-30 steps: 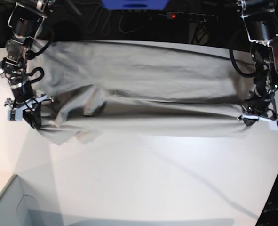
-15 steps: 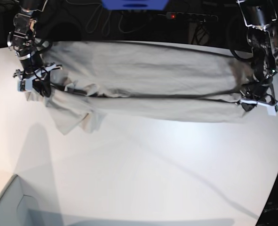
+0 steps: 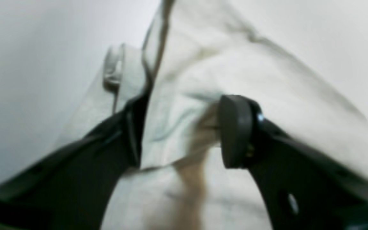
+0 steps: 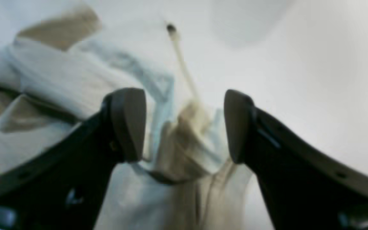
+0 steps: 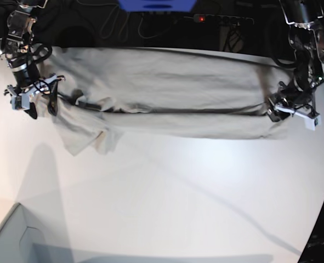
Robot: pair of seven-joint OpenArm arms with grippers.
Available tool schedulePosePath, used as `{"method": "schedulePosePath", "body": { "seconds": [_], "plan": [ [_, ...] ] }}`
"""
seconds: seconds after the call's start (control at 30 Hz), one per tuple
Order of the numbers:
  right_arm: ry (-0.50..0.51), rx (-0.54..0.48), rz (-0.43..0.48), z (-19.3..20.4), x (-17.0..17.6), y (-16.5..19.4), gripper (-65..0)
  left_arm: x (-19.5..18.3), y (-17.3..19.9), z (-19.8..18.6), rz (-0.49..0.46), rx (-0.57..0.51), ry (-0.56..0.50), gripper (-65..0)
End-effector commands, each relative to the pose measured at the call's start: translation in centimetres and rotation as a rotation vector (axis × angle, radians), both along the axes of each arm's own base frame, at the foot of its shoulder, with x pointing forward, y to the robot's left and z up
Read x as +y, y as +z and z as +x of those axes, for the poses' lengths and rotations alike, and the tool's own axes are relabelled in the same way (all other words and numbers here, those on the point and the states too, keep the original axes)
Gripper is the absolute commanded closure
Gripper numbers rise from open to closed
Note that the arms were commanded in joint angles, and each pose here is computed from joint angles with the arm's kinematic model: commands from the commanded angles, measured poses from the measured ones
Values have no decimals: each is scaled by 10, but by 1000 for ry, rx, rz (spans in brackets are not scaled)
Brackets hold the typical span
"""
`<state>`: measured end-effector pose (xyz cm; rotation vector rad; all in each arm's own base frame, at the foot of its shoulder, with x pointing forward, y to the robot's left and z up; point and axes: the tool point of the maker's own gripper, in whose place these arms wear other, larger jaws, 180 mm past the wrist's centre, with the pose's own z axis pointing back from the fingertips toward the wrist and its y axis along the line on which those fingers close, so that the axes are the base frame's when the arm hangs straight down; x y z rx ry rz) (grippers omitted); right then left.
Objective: Layout the t-shirt on the table in an organized manner, then fold the t-shirt properly
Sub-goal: 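Lift the hem with both grippers and fold it toward the collar, then regrasp the folded edge with the right gripper and pull it outward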
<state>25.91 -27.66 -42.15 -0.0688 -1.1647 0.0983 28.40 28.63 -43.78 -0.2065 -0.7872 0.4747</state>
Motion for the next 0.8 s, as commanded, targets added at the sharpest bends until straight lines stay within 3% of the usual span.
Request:
{"method": "schedulePosePath", "body": {
  "seconds": [0.0,0.2,0.33,0.53,0.77],
  "plan": [
    [102,-57,51,5,16,21,-397,14,25,10,39,-72,17,-340],
    [124,-122,19,10,24,46,-397,38,71,11,74,-207,119,-340],
    [126,-141,22,14,29,52,-397,46,73,31,58,-225,144,-340],
    [121,-137,36,22,33,50,-397,55,45,62,14,-151,182,-340],
    [107,-44,14,40,28,43,-396,25,0,93,14,7,90,-340]
  ]
}}
